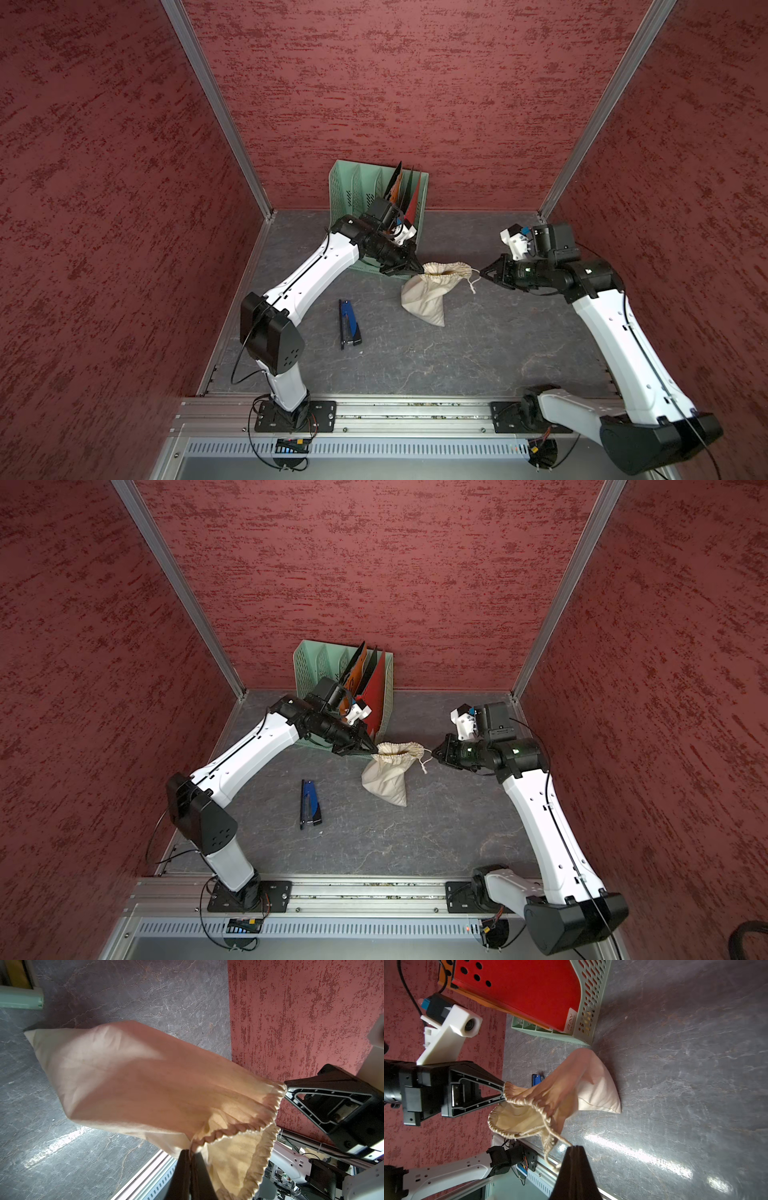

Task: Close the soil bag
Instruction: Frap the soil bag at the center of the board.

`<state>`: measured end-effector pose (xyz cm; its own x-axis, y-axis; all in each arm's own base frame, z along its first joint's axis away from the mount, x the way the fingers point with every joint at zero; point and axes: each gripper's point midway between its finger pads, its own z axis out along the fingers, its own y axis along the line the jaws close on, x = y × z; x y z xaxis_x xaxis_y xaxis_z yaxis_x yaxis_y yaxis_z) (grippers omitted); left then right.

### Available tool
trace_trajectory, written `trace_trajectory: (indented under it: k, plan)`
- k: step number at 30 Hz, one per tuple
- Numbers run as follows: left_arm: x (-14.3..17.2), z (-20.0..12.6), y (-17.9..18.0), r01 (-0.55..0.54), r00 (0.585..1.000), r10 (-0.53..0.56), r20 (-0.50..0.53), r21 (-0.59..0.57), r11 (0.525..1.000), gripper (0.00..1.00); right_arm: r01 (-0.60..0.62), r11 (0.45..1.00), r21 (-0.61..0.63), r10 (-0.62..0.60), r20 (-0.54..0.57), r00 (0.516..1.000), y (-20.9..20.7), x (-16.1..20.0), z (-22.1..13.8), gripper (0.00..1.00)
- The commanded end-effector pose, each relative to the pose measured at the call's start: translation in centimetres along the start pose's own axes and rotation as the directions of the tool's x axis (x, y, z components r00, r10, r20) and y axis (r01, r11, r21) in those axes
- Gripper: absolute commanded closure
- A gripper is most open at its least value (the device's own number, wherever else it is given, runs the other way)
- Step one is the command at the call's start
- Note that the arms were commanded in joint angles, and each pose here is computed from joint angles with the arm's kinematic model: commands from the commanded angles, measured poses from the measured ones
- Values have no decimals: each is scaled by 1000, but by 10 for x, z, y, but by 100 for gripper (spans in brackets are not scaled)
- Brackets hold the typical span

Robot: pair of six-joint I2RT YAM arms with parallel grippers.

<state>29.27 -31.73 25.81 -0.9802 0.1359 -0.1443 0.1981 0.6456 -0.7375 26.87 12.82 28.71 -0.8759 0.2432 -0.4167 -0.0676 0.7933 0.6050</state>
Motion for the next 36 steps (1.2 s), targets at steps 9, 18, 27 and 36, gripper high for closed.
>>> trace_trajectory:
  k: [9,18,27,36]
  plan:
    - [-1,-16,-13,-29,999,28,35,23,999,100,-137,991,13,135,105,985,-19,1,-12,100]
    - [-2,-14,-17,-36,999,35,29,31,999,100,127,988,-94,-118,92,989,28,-16,-37,63]
    - [0,-15,-18,-40,999,39,25,30,999,100,208,940,-271,-211,21,977,48,-24,-12,54]
    - [2,-16,-19,-38,999,38,13,24,999,100,262,896,-359,-270,29,962,37,-22,-2,58]
